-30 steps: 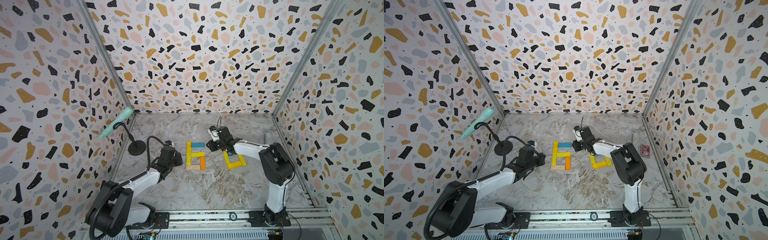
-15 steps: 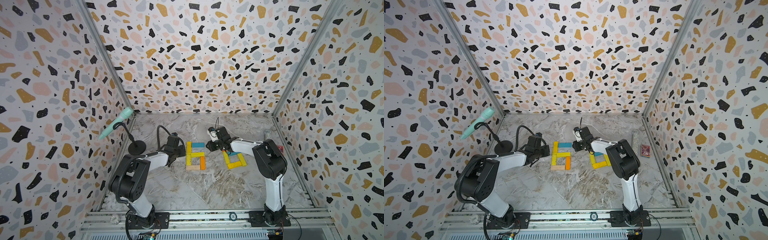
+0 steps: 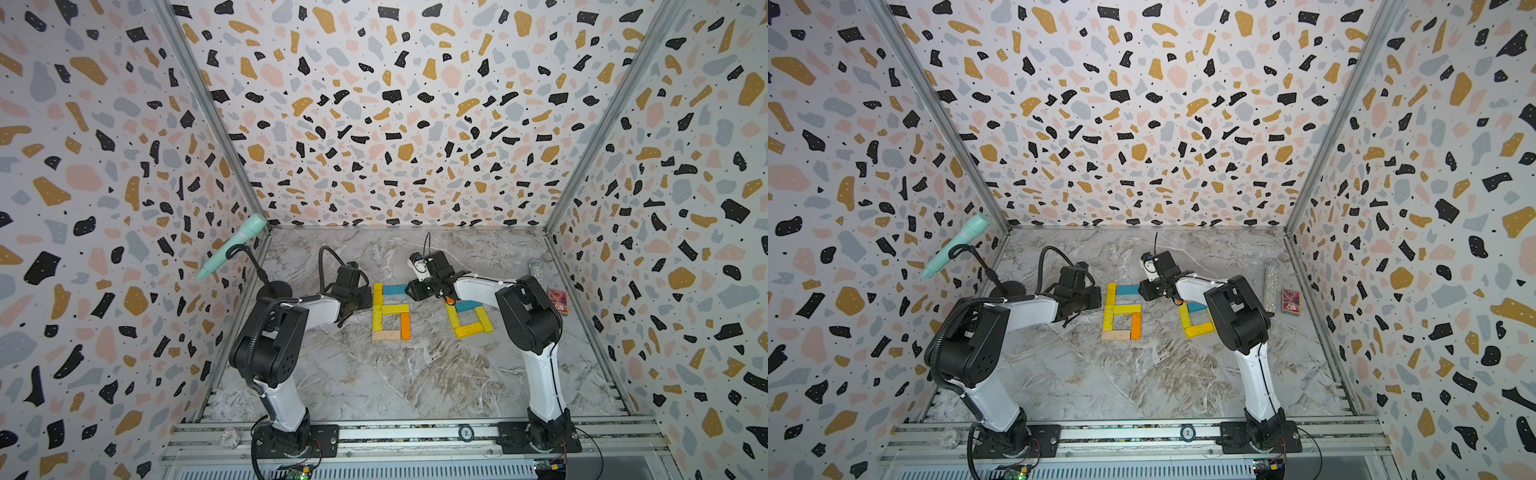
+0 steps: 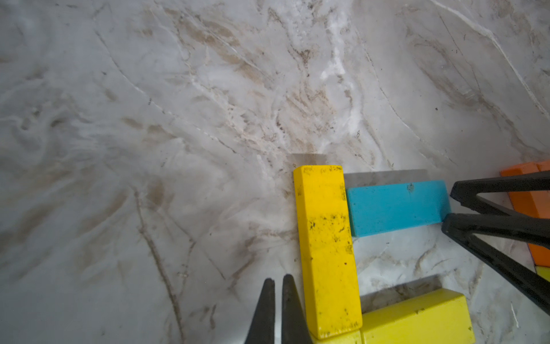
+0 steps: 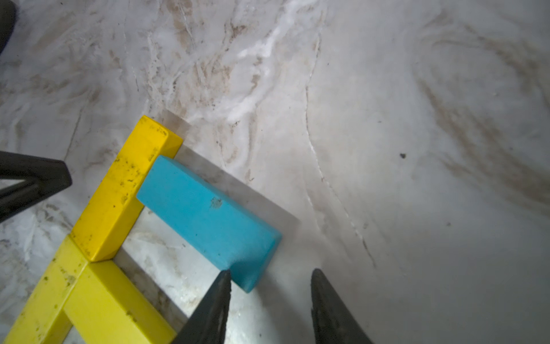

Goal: Assemble the number 6 with building blocks
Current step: Adjust the building block at the center of the board.

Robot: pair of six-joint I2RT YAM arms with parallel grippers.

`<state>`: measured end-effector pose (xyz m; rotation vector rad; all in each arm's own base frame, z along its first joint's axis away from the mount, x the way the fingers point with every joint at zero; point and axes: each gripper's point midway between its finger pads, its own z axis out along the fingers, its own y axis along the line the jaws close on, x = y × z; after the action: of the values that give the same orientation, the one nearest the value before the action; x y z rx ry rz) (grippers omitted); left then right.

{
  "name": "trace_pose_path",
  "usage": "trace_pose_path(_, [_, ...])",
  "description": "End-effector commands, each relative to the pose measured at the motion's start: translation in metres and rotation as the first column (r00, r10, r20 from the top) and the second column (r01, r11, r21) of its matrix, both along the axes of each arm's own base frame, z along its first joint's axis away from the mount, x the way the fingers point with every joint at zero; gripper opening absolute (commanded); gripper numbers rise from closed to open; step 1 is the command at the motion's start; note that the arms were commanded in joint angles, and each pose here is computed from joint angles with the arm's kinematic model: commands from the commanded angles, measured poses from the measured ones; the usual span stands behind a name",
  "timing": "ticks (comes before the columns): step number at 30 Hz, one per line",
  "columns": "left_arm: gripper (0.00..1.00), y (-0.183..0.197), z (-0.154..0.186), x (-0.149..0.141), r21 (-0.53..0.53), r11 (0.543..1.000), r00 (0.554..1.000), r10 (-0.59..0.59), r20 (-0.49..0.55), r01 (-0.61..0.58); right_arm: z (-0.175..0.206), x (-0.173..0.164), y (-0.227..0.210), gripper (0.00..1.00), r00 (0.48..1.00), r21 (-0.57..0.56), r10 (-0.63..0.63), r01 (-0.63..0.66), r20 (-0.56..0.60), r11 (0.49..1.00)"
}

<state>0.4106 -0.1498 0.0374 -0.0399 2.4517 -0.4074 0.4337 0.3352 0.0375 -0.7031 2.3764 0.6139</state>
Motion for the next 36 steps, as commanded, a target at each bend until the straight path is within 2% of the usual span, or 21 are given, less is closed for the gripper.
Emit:
trace_pose_path(1, [0.00,-0.004,0.010,0.009,-0.019,1.000,0.999,-0.017,0.032,0.017,0.003,0.001,0.005,0.48,1.000,-0.030,0.012,-0.012,0.014,0.999])
trace_pose_path(12, [0.00,-0.004,0.004,0.008,-0.024,0.999,0.999,-0.028,0.018,0.029,-0.005,-0.006,0.016,0.55,1.000,-0.080,0.023,-0.022,0.014,0.997])
trace_pose_path(19, [0.00,-0.004,0.003,0.006,-0.028,0.999,0.999,-0.033,0.014,0.033,-0.015,-0.004,0.022,0.58,1.000,-0.132,-0.025,0.025,-0.003,0.991])
trace_pose_path(28, [0.00,-0.003,0.000,0.004,-0.032,0.999,0.999,-0.036,0.011,0.037,-0.022,-0.004,0.023,0.64,0.997,-0.144,-0.070,0.067,-0.017,0.987])
trace_pose_path(33, [0.00,-0.001,0.000,0.010,-0.031,0.999,0.999,-0.030,0.018,0.030,-0.012,-0.006,0.020,0.65,0.998,-0.126,-0.064,0.062,-0.018,0.990])
trace_pose_path(36, [0.00,0.001,-0.001,0.017,-0.022,0.999,0.999,-0.025,0.022,0.026,0.013,-0.007,0.016,0.66,0.998,-0.041,-0.058,0.058,-0.010,0.997])
